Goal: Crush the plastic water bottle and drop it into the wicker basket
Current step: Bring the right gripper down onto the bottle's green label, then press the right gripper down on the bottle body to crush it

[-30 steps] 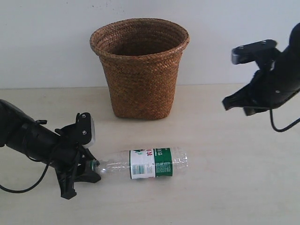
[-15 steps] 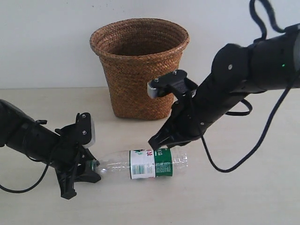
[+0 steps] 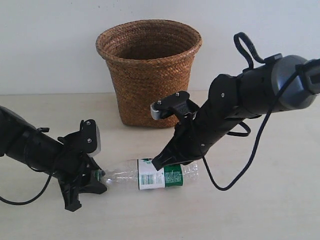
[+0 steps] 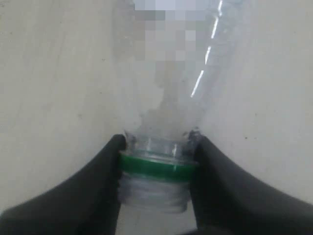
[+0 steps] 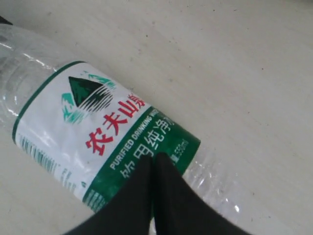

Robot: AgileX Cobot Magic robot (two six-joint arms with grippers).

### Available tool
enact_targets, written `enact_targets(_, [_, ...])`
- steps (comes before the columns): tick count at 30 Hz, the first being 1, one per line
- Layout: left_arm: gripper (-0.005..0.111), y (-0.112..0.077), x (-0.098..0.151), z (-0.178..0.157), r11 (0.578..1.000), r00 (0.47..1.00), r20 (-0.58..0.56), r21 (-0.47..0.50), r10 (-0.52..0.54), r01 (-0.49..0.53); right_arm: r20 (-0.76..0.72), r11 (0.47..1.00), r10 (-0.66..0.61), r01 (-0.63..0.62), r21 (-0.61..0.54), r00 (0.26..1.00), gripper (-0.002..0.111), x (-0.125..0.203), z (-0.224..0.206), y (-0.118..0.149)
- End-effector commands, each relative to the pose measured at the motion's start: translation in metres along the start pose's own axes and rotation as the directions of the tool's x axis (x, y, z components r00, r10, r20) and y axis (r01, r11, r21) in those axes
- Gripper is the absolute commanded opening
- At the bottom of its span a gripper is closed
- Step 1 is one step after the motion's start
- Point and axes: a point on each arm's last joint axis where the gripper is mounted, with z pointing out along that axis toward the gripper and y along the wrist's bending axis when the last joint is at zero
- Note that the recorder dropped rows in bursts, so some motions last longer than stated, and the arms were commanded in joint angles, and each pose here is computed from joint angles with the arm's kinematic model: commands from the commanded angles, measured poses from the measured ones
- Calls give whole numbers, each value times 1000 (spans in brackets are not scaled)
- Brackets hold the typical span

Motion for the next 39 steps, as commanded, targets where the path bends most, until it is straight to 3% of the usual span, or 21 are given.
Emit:
enact_targets(1, [4, -1, -1, 1, 1000, 1000, 7, 12, 8, -8, -189, 998, -27, 17, -53, 982, 0, 28, 30, 2])
enact_targets(13, [4, -1, -1, 1, 1000, 1000, 10, 13, 6, -6, -511, 979, -65, -45, -201, 857, 0, 37, 77, 4])
enact_targets(23, [4, -1, -1, 1, 1000, 1000, 10, 13, 6, -6, -605, 974, -47, -98, -204, 795, 0, 37, 104, 0])
enact_targets(27, [4, -1, -1, 1, 1000, 1000, 10, 13, 6, -6, -607, 975, -55, -89, -205, 793, 0, 32, 100, 0])
enact_targets(32, [4, -1, -1, 1, 1000, 1000, 10, 13, 6, -6, -536, 976, -53, -70, -207, 842, 0, 8, 82, 1])
enact_targets(39, [4, -1, -1, 1, 1000, 1000, 8, 10, 6, -6, -372, 981, -68, -5, -192, 926, 0, -32, 18, 5])
